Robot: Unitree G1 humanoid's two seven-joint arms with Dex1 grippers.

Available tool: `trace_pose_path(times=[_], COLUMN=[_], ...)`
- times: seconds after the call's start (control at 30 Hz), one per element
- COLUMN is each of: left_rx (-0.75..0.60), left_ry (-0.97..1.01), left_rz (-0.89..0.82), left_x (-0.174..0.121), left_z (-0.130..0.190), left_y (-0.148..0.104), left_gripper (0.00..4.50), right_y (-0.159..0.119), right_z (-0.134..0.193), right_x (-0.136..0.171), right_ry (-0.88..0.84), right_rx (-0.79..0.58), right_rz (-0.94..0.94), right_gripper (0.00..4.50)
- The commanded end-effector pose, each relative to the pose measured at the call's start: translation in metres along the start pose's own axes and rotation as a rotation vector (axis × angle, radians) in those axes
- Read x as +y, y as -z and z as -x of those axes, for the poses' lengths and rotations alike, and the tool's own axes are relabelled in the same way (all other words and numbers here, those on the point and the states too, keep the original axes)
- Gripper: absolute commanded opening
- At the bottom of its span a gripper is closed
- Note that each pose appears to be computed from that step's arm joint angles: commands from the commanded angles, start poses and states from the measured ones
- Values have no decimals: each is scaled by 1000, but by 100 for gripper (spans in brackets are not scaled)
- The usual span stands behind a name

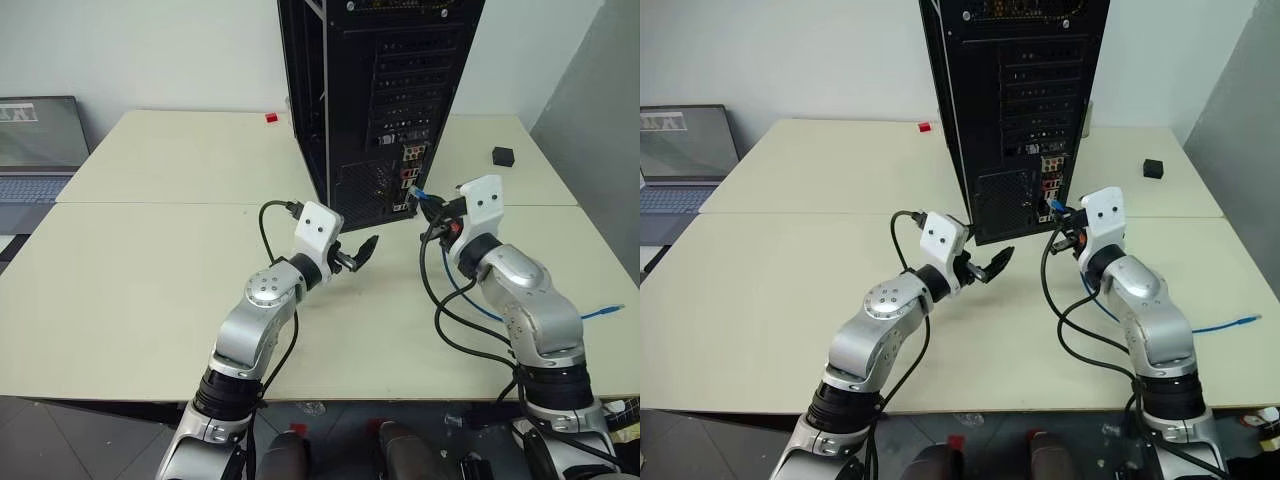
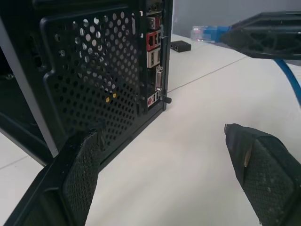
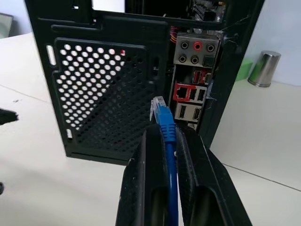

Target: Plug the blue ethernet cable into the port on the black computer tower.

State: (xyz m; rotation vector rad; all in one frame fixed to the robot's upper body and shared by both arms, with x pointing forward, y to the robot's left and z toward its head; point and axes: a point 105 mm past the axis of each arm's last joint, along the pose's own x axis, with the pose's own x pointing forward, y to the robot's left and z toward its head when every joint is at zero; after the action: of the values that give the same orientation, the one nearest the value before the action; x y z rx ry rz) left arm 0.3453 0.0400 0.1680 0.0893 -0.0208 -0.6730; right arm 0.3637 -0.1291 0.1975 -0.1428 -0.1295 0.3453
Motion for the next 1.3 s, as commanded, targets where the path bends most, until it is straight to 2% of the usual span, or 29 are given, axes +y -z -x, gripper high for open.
trace_pose_path(times=[0.03,0.2,0.4,1.3], left_rx=[-50,-34,-76,-114], left_ry=[7,-7,-3,10], left_rz=[-24,-73,-125,-180], left_x=[-4,-1,-4,-2], left_z=[1,3,4,5], left_y=[-22,-19,-23,-28], left_gripper=[424,424,424,424], right_y=[-20,-22,-21,-12], right_z=[-3,-9,-19,-43], right_x=[2,3,-2,-7], right_ry=[24,46,82,110], right_rx=[-80,-85,-73,-36], right_rz=[21,-17,-95,-154], right_gripper=[0,0,0,0])
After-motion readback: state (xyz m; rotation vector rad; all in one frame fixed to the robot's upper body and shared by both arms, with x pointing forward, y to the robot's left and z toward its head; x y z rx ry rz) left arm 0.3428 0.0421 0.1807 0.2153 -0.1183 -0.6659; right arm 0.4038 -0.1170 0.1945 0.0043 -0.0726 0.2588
